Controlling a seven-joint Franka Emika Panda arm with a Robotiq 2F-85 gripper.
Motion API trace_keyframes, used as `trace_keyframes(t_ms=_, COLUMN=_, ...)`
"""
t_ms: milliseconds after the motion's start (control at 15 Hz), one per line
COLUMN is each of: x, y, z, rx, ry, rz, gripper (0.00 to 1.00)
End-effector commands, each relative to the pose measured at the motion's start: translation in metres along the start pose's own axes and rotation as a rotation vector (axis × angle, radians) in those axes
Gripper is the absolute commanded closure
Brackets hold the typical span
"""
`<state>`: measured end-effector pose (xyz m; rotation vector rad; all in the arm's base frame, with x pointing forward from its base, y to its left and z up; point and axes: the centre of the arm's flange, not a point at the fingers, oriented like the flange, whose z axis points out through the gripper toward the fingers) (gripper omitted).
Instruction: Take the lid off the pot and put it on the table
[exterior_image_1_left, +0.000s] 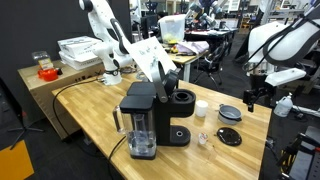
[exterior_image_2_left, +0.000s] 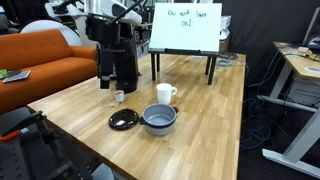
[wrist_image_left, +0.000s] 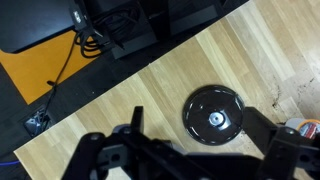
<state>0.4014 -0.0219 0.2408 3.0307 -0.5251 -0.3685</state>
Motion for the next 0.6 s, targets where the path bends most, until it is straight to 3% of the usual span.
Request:
trace_keyframes(t_ms=0, x=-0.0033, y=0.0023, z=-0.0035, rx=0.004, ry=0.008, rz=0.004, gripper=0.0)
trace_keyframes(t_ms=533, x=-0.007, y=0.0034, z=-0.0027, rx=0.004, ry=0.007, rz=0.008, gripper=0.0)
